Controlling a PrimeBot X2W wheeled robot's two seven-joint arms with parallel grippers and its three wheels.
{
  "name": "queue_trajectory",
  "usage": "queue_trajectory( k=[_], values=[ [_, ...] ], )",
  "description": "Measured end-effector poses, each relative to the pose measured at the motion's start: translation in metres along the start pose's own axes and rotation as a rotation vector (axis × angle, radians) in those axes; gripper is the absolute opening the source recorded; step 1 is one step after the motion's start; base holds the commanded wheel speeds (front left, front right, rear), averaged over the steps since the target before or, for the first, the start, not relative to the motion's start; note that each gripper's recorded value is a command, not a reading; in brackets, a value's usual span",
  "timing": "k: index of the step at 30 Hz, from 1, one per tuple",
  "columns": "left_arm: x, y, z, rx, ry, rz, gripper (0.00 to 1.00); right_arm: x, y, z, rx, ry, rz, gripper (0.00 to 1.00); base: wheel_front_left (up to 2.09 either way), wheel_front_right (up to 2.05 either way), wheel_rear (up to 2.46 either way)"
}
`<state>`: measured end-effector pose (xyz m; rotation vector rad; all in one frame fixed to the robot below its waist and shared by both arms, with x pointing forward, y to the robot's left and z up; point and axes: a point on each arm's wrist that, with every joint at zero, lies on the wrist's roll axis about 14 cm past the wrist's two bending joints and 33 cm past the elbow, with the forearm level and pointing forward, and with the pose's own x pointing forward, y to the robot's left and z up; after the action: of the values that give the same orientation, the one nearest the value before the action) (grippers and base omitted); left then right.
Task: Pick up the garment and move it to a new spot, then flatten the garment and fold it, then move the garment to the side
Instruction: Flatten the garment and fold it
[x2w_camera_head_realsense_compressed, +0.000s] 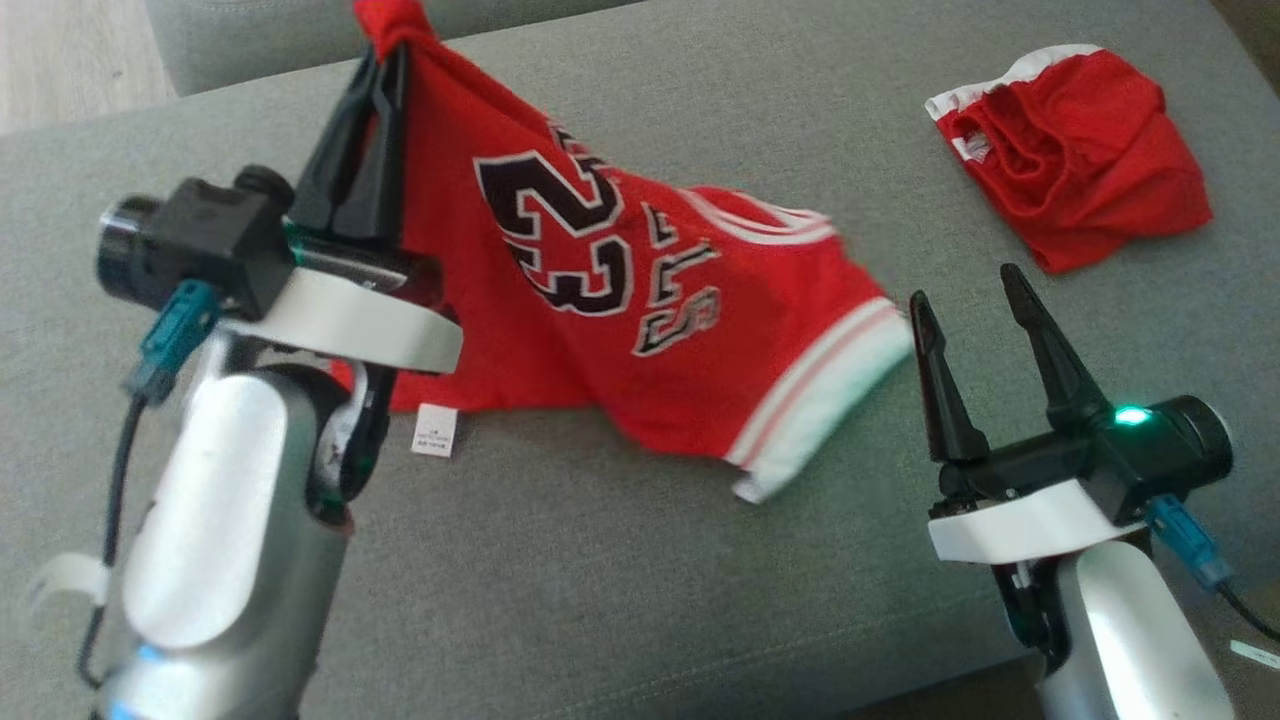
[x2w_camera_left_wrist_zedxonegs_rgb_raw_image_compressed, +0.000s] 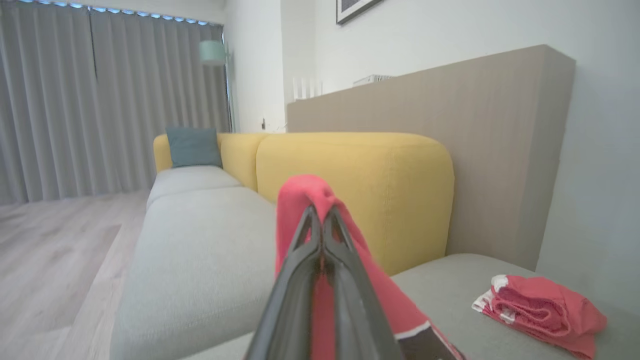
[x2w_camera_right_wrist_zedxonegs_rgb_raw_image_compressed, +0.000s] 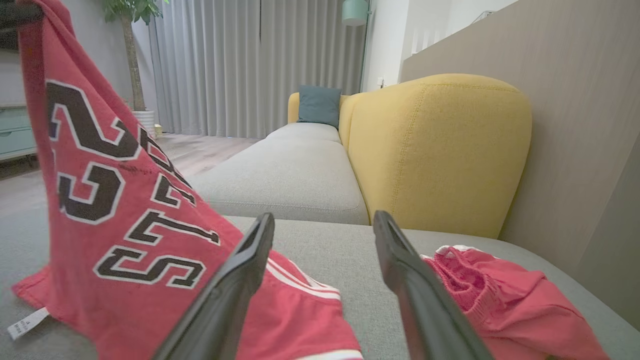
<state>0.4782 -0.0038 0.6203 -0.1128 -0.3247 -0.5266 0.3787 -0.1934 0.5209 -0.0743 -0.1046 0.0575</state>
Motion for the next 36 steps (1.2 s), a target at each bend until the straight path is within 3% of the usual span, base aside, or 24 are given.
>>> queue_trajectory(
  k=[9, 14, 20, 25, 36],
  values=[
    [0.005, -0.023, 0.057, 0.053, -0.127, -0.092, 0.0, -0.004, -0.007, -0.001, 0.001, 0.005, -0.029, 1.0, 0.0, 0.0, 0.0],
    [0.01, -0.017, 0.042, 0.063, -0.061, -0.096, 0.0, -0.005, -0.007, -0.004, 0.003, 0.015, -0.033, 1.0, 0.0, 0.0, 0.0],
    [0.031, 0.035, -0.009, 0.117, 0.104, -0.008, 0.0, -0.003, -0.001, -0.011, 0.005, 0.037, -0.018, 1.0, 0.0, 0.0, 0.0],
    [0.04, 0.101, -0.063, 0.176, 0.251, 0.123, 0.0, 0.004, -0.001, -0.016, 0.01, 0.05, -0.018, 1.0, 0.0, 0.0, 0.0],
    [0.056, 0.155, -0.113, 0.228, 0.358, 0.242, 0.0, 0.018, -0.004, -0.021, 0.02, 0.06, -0.019, 1.0, 0.0, 0.0, 0.0]
  ],
)
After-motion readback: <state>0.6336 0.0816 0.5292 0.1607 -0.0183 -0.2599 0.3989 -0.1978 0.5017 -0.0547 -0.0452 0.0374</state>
